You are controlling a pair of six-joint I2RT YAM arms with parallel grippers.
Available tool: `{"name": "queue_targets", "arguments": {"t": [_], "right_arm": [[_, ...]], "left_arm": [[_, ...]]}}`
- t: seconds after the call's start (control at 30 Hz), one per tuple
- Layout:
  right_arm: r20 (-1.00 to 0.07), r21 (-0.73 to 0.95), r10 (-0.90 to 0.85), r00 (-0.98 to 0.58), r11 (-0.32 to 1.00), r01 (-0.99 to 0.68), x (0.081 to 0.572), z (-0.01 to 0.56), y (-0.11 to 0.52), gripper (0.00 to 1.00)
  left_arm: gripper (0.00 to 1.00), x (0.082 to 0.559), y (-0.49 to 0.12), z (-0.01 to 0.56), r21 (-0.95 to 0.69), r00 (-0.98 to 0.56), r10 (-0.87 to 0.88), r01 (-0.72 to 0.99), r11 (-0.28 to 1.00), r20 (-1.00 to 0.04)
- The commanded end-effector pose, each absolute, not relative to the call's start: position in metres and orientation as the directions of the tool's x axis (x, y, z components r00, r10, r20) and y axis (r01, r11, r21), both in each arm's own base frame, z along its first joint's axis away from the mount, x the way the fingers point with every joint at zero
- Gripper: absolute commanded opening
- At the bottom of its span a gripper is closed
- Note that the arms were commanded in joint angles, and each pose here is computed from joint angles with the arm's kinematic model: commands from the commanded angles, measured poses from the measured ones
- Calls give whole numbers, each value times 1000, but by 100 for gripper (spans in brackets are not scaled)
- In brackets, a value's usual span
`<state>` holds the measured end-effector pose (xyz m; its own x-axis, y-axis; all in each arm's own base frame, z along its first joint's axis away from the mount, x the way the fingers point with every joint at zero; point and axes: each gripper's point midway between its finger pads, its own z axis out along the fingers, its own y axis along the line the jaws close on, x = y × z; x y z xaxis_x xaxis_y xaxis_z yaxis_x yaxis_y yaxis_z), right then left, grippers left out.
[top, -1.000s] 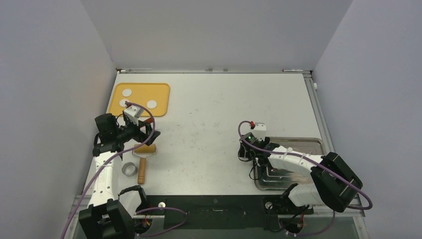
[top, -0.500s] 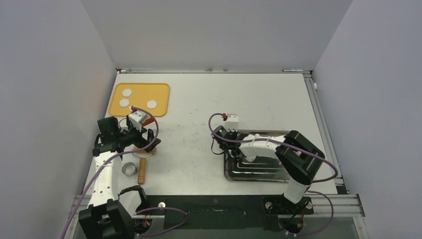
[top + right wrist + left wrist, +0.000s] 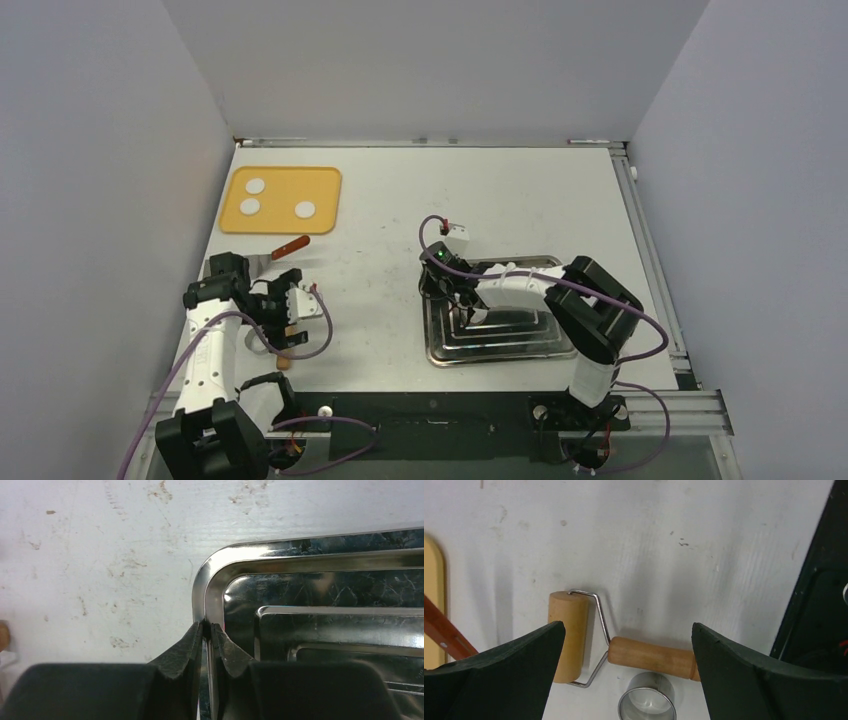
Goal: Roll out the dumpling wrappers from the dough
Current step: Pick up the rolling pin from the center of the board.
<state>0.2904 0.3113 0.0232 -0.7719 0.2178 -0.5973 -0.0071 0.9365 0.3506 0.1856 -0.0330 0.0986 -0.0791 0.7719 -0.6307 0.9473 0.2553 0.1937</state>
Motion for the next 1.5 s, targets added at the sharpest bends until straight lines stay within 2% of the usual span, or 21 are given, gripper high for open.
{"name": "queue_targets", "arguments": {"t": [0.0,0.13,0.27,0.4,0.53,0.7,0.83,1.03,1.27,1.47], "right_arm": [[-560,479,283,-779,877,-26,303,40,338,8],[-578,468,243,-779,881,-72,304,52,334,9],[-604,472,164,-780,862,-185,310,76,340,19],[-584,525,90,-807,800,-290,312,95,344,35],[-618,530,53,-784,765,-366,324,110,331,57],[-655,506,-23,-755,729,-461,325,117,324,70],[-676,479,-64,-734,719,-504,325,115,319,72],[-660,513,-71,-748,684,-518,321,104,324,72],[-670,535,-8,-742,689,-490,312,105,318,76],[-692,499,-15,-722,712,-493,298,116,318,76]], "left_arm": [[96,146,-39,94,210,184,801,975,-75,-569],[96,144,-46,103,183,178,770,980,-81,-613],[98,134,-43,98,160,224,775,974,-159,-592],[100,121,-23,85,136,346,805,937,-321,-482],[92,141,5,91,134,434,831,900,-414,-348],[91,161,33,98,94,640,741,766,-636,-204],[91,171,39,88,76,749,651,661,-747,-124],[91,163,4,69,130,798,564,595,-793,-211],[90,157,7,27,78,831,529,547,-834,-169],[89,180,3,10,114,851,509,523,-845,-132]]}}
